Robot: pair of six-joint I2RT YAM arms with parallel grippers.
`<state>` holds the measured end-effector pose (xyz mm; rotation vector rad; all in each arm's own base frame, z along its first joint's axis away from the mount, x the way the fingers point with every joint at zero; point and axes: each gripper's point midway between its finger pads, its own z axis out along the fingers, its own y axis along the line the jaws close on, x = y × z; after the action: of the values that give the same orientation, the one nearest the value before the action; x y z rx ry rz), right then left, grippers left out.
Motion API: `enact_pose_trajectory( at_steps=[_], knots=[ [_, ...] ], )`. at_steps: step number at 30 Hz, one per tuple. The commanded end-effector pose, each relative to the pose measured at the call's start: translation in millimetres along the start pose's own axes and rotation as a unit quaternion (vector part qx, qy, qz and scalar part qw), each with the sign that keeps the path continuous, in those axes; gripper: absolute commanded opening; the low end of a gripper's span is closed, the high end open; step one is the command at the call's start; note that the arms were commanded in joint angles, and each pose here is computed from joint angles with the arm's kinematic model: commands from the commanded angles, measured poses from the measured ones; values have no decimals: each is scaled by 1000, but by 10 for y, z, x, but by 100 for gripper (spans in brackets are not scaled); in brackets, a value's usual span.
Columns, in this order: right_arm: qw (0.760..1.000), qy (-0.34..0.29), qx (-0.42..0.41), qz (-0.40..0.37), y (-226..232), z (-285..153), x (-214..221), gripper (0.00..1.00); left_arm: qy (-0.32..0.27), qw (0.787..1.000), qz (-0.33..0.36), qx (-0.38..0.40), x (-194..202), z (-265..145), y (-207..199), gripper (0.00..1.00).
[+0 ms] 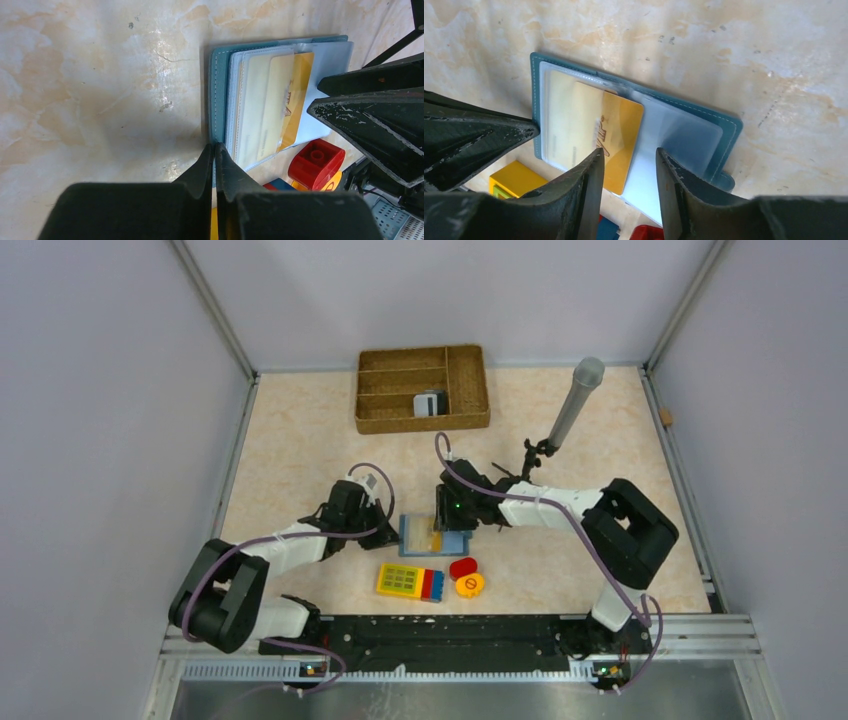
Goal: Put the credit cards into the card holder
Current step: Insert the credit card into the card holder.
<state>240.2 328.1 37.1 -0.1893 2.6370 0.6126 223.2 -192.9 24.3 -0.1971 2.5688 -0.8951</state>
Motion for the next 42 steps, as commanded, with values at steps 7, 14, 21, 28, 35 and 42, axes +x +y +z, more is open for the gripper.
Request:
enact_pose_trajectory(
  at_steps=[7, 14, 21, 28, 35, 42],
  knots=[
    [999, 11, -36, -2, 217, -58, 46, 32, -5, 1000, 7, 15, -25, 20, -52, 0],
    [997, 16, -70, 0, 462, 4, 67, 27, -5, 1000, 7, 16, -25, 17, -57, 0],
    [995, 7, -98, 1, 671, 38, 13, 23, -6, 1000, 7, 17, -31, 15, -63, 0],
    [998, -2, -58, -8, 568, 64, -25, 21, -6, 1000, 7, 16, -19, 10, -51, 0],
    [999, -40, 5, -8, 284, -127, -107, 33, -8, 1000, 6, 10, -27, 12, -31, 0],
    [999, -37, 27, -1, 166, -100, -58, 40, -5, 1000, 5, 9, -16, 17, -25, 0]
  ],
)
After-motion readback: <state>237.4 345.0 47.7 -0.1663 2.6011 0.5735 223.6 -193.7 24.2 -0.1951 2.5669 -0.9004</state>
